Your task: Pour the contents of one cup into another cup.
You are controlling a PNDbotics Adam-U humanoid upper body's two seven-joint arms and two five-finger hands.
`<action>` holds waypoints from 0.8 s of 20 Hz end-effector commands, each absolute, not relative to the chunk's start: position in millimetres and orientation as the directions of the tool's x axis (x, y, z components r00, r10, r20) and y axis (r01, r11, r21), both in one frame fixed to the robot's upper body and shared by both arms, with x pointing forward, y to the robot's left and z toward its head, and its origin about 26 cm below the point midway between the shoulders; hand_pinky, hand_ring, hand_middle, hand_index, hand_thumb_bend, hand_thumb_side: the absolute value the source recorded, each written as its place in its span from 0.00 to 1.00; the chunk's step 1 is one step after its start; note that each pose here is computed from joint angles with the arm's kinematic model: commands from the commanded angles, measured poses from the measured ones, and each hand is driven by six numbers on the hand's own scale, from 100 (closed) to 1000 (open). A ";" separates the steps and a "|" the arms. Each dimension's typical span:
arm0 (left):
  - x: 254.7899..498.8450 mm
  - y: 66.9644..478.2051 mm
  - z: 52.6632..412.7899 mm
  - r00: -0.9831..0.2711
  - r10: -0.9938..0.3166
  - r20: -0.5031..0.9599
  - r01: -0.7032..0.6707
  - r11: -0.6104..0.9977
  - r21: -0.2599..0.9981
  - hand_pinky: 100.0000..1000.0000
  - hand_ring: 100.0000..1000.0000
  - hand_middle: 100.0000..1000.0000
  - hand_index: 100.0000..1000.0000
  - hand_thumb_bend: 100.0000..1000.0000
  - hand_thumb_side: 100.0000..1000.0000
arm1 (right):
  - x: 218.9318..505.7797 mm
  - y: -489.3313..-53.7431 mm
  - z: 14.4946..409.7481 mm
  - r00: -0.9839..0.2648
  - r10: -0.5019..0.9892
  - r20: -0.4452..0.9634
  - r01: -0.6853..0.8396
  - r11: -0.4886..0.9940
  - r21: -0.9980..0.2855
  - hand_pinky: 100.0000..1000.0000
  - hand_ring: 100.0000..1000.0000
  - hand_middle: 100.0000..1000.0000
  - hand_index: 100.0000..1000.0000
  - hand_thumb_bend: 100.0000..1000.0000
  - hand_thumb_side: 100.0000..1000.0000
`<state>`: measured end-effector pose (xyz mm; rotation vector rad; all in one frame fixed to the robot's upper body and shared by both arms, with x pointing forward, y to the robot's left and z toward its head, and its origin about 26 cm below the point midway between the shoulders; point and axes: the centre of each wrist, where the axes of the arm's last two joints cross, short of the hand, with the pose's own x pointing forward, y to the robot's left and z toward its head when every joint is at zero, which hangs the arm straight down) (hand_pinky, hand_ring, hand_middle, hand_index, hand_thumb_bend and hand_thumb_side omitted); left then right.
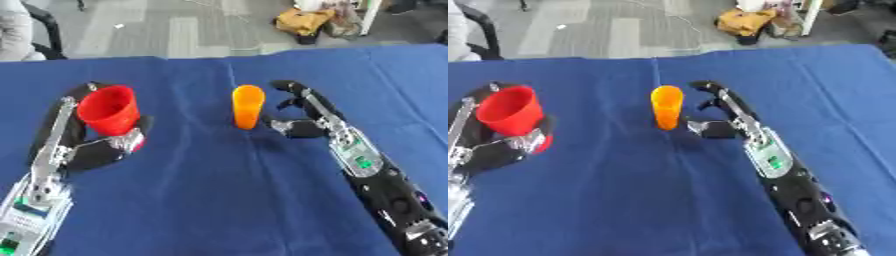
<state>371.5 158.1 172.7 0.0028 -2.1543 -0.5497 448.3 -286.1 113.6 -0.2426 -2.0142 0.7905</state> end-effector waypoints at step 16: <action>373.0 156.1 176.3 -0.613 -0.188 0.767 0.202 0.901 0.383 0.28 0.34 0.34 0.60 0.33 0.00 | 453.5 -270.8 122.7 -0.596 0.459 0.658 -0.153 0.740 -0.655 0.67 0.96 0.88 0.88 0.38 0.17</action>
